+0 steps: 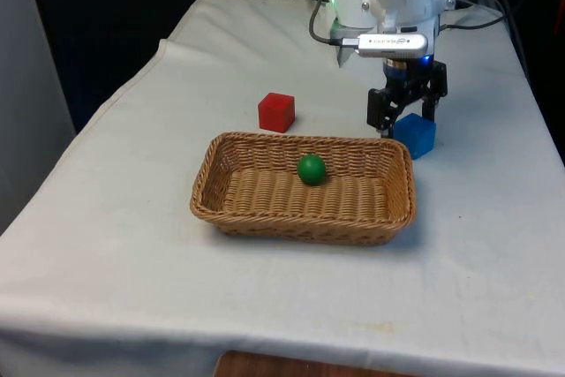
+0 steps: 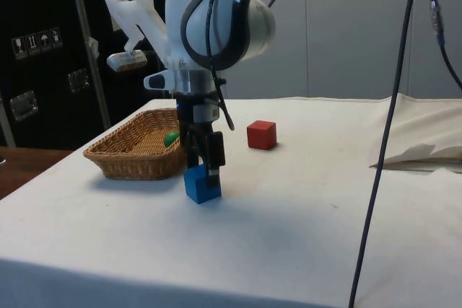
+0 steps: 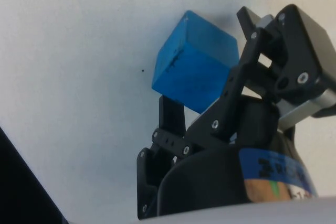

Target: Place all non-red objects into the basket.

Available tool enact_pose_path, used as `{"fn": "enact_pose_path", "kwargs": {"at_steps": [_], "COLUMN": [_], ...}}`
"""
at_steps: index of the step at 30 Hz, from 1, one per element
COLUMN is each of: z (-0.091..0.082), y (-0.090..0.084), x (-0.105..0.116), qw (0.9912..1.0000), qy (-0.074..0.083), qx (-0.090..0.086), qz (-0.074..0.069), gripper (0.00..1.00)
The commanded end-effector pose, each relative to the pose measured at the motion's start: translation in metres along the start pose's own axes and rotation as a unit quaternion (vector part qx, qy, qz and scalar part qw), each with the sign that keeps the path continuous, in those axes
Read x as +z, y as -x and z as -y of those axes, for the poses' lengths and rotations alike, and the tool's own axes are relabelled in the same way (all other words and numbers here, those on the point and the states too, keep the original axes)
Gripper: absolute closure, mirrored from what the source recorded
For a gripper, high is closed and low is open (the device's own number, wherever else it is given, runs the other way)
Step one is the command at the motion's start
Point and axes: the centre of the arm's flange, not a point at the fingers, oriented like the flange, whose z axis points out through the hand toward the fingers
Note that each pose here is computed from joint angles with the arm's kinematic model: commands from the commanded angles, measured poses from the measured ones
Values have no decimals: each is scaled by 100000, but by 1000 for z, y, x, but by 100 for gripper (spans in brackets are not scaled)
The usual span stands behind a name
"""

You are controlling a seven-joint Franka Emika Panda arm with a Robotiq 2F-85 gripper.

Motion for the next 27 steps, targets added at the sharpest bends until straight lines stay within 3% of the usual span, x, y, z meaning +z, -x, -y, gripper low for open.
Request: {"fn": "enact_pose_path", "kwargs": {"at_steps": [1, 8, 13, 15, 16, 17, 27], "z": [0, -1, -1, -1, -1, -1, -1], "y": [-1, -1, -2, -1, -2, -2, -1], "x": [-1, -1, -1, -1, -1, -1, -5], "qw": [99999, 100000, 99999, 100000, 99999, 99999, 99999], "qy": [-165, 64, 180, 86, 203, 242, 245], "qx": [-17, -22, -68, -19, -24, -24, 103], "qz": [-343, -279, -296, -121, -287, -318, -316], "gripper": [0, 0, 52, 81, 81, 100, 100]}}
